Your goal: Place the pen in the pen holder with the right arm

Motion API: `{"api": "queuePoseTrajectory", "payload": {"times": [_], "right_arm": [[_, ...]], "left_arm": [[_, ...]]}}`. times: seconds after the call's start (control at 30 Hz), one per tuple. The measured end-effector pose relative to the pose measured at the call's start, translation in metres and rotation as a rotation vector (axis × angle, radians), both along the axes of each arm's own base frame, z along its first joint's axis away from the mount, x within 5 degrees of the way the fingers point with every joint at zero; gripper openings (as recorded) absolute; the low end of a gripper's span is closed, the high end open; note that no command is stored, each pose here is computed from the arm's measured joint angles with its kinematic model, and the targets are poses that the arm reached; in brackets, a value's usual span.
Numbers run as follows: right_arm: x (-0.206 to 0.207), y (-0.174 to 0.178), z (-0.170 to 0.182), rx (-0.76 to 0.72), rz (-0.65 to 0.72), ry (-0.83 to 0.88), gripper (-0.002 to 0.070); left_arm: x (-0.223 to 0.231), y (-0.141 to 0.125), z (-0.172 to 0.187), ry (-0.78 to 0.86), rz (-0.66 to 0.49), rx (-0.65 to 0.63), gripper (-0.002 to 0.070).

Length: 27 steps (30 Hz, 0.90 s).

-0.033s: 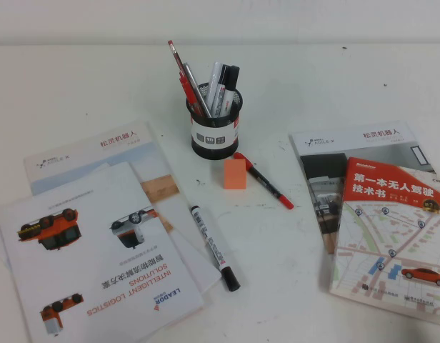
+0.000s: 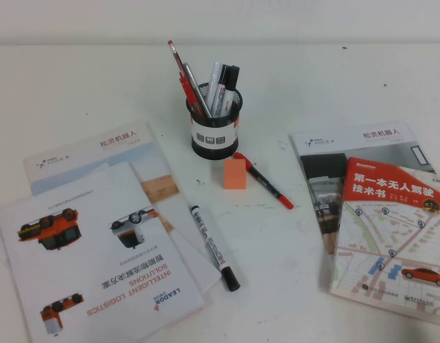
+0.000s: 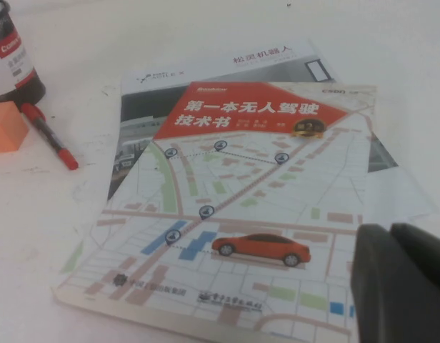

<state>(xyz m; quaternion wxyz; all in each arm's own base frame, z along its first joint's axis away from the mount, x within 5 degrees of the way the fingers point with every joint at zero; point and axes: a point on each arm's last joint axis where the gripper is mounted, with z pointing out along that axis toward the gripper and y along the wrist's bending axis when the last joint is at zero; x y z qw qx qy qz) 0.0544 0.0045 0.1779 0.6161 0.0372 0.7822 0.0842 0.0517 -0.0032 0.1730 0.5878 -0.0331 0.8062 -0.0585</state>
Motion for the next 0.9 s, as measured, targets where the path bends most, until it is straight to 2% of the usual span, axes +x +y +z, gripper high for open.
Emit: {"api": "queuePoseTrajectory", "payload": {"times": [0.33,0.63,0.73,0.83,0.9], "right_arm": [[0.001,0.0,0.002,0.005,0.001,-0.027,-0.0019],[0.0,0.003,0.003,0.118,0.007,-0.026,-0.0019],[0.001,0.005,0.008,0.259,0.009,-0.057,-0.0019],[0.001,0.008,0.015,0.541,0.002,-0.09,-0.0019],[0.001,0.008,0.019,0.784,-0.01,-0.093,-0.0019]], "left_arm": [[0.0,0.0,0.0,0.0,0.0,0.0,-0.0003],[0.0,0.0,0.0,0.0,0.0,0.0,-0.0002],[0.0,0.0,0.0,0.0,0.0,0.0,-0.0002],[0.0,0.0,0.0,0.0,0.0,0.0,-0.0003],[0.0,0.0,0.0,0.0,0.0,0.0,-0.0002]]}}
